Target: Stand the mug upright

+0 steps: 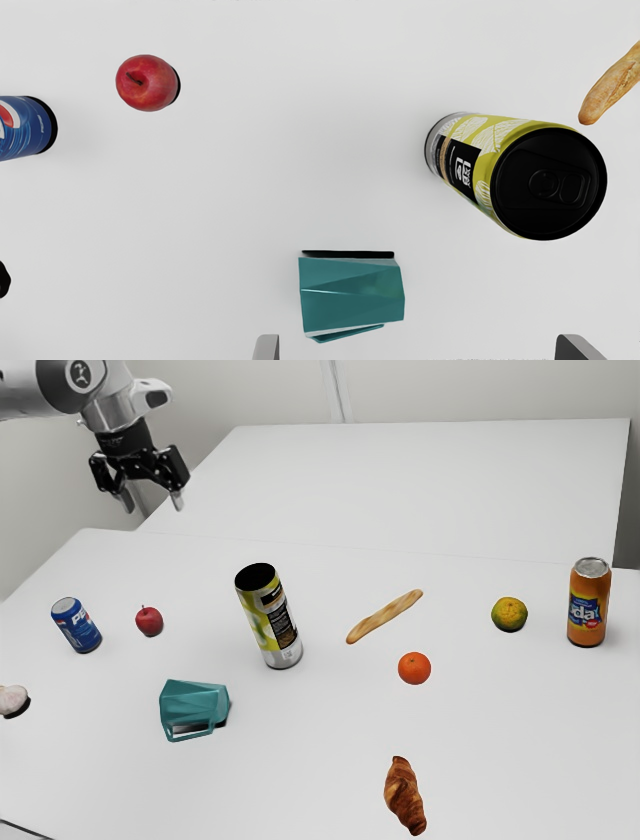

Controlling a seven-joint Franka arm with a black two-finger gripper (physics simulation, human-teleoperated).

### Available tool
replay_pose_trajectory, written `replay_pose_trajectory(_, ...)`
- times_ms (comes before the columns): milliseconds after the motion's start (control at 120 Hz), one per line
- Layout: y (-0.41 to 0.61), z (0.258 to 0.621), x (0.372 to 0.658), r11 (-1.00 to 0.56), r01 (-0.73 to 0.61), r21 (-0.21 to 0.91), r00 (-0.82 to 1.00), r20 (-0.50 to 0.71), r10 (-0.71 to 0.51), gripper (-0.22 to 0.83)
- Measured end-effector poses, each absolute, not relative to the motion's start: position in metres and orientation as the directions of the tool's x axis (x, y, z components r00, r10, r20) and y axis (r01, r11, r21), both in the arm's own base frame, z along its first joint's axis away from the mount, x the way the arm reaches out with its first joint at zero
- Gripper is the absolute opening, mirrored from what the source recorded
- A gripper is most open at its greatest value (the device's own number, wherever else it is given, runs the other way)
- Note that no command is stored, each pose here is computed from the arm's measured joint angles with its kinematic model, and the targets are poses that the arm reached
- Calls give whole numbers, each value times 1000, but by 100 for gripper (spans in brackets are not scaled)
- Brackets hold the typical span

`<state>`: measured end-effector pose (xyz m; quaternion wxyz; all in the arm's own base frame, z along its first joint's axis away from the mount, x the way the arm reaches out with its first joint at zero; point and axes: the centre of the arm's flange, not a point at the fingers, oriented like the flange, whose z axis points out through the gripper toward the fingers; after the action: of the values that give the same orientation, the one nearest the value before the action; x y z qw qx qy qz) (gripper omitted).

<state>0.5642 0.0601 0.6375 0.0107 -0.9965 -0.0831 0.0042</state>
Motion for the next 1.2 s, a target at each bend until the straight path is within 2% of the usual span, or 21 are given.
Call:
replay_pose_trajectory(108, 50, 632, 553, -992, 123, -7, 992, -1, 123, 62)
replay_pose_trajectory(175, 42, 622, 533, -995, 101, 20, 995, -15, 101, 62)
replay_pose_trajectory(225, 55, 594, 509, -989, 128, 71, 991, -51, 124, 61)
replay_pose_trajectory(358, 158, 504, 450, -879, 369, 301, 929, -124, 348, 61)
replay_pose_trajectory(533, 199, 432, 416, -698, 441, 564, 883, -133, 451, 62)
replay_pose_trajectory(683, 205, 373, 402, -575, 419, 702, 872, -135, 471, 62)
replay_pose_trajectory(883, 210, 312, 386, -498, 384, 778, 870, -125, 476, 61)
replay_pose_trajectory(1025, 219, 292, 368, -489, 349, 799, 871, -85, 483, 62)
replay_pose_trajectory(1200, 211, 279, 372, -477, 289, 830, 871, -21, 490, 62)
